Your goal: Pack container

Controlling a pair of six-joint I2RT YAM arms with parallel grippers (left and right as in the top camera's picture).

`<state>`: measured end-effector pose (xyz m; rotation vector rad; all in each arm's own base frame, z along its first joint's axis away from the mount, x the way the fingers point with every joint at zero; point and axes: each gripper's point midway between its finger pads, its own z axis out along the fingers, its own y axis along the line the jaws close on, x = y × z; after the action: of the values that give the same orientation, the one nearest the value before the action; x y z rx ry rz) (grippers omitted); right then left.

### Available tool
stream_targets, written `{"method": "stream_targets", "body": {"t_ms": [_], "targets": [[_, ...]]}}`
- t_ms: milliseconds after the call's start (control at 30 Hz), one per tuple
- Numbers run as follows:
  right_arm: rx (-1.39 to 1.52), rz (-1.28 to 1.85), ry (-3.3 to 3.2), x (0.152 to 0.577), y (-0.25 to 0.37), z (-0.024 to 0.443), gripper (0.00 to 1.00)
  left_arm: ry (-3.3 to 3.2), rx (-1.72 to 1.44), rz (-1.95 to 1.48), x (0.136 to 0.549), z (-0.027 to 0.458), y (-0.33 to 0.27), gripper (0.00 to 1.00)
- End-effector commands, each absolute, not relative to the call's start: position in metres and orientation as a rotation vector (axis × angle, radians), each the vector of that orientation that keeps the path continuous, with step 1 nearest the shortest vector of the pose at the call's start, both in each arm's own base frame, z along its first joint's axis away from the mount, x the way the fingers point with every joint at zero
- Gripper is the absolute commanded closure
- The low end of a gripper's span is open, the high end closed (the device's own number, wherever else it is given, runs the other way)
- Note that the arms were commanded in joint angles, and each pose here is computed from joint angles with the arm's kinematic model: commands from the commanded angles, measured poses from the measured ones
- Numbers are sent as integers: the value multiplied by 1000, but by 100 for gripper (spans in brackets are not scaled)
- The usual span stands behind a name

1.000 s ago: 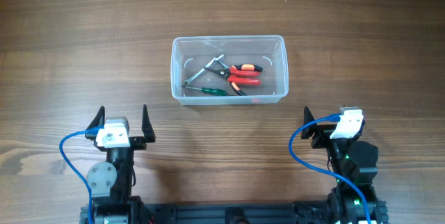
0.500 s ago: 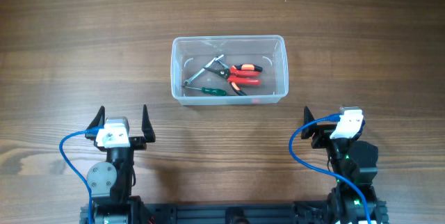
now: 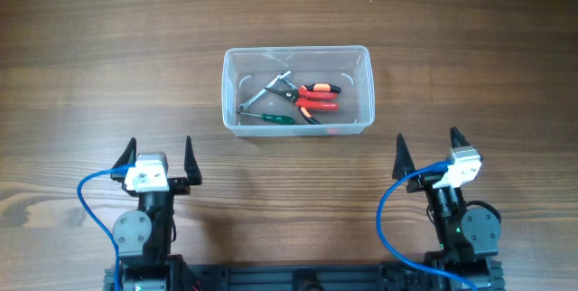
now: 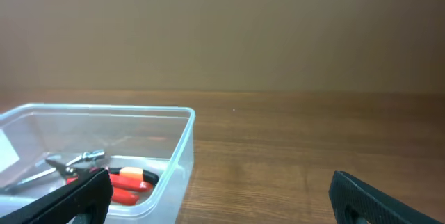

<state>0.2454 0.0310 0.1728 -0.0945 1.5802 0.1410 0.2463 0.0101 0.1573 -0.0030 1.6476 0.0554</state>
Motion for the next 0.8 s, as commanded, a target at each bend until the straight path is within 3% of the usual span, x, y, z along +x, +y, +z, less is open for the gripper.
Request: {"method": "stream_targets", "body": {"t_ms": [0,767], "targets": [[-212,89,1542,243,39,179,0,1646,6,35,246,157,7,0],[-188,-55,1556,246,17,176,0,1646,6,35,246,157,7,0]]}}
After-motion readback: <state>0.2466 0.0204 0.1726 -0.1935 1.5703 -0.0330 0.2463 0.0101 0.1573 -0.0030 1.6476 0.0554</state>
